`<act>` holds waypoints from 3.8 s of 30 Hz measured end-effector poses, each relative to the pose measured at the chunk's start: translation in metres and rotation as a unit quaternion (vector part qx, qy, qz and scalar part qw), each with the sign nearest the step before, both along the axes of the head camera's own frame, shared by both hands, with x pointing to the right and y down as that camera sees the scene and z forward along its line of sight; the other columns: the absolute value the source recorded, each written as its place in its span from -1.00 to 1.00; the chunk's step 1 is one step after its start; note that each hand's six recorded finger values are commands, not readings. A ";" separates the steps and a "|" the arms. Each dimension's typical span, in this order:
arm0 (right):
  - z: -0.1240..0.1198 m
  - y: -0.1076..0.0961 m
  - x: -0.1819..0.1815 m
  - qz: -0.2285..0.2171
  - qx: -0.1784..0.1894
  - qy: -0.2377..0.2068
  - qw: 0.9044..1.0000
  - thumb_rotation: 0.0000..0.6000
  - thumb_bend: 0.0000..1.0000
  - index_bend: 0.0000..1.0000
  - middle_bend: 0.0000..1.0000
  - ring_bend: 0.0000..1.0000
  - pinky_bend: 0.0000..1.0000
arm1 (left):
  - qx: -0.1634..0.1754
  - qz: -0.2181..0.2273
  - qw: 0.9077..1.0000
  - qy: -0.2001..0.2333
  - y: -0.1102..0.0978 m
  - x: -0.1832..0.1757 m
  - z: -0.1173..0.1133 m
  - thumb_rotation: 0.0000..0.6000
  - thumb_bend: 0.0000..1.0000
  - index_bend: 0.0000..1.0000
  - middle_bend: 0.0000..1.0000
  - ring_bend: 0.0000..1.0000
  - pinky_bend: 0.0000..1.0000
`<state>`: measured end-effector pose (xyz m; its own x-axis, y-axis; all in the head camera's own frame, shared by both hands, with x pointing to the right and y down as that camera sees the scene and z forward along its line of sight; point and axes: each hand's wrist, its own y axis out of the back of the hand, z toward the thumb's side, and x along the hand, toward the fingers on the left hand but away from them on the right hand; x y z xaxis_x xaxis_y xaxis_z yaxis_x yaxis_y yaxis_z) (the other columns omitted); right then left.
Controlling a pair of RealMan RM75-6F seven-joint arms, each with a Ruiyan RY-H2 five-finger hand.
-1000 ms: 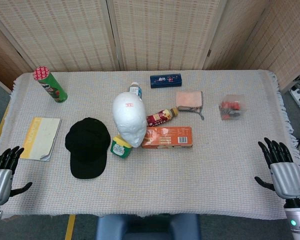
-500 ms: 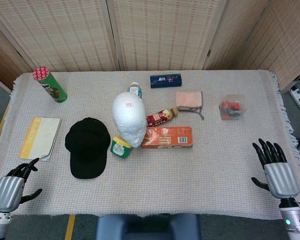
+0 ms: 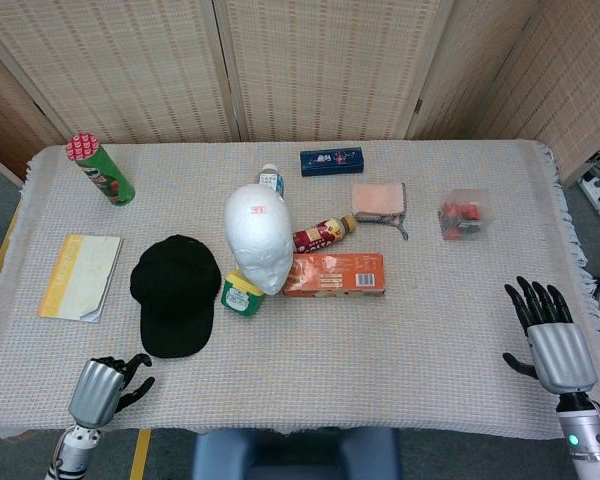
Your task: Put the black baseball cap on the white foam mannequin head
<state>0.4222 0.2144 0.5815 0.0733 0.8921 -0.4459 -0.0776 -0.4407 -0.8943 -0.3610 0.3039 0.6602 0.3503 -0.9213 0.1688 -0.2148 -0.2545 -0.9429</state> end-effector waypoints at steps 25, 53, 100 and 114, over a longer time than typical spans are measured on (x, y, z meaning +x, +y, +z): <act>0.007 -0.003 0.008 0.021 -0.027 0.006 0.999 1.00 -0.89 -1.00 -1.00 -1.00 -1.00 | -0.005 0.069 0.995 -0.065 -0.016 0.042 0.057 1.00 -0.47 0.05 1.00 1.00 1.00; 0.011 0.004 0.004 0.014 -0.043 0.020 0.999 1.00 -0.89 -1.00 -1.00 -1.00 -1.00 | 0.018 0.026 0.995 -0.090 -0.059 0.021 0.058 1.00 -0.06 0.25 1.00 1.00 1.00; 0.007 -0.010 0.019 0.050 -0.053 0.004 0.997 1.00 -0.89 -1.00 -1.00 -1.00 -1.00 | 0.337 0.065 0.939 0.027 -0.239 0.153 -0.083 1.00 0.09 0.26 1.00 1.00 1.00; 0.000 -0.010 0.020 0.050 -0.048 -0.004 0.998 1.00 -0.88 -1.00 -1.00 -1.00 -1.00 | 0.283 0.136 0.949 0.024 -0.171 0.190 -0.038 1.00 -0.12 -0.28 1.00 1.00 1.00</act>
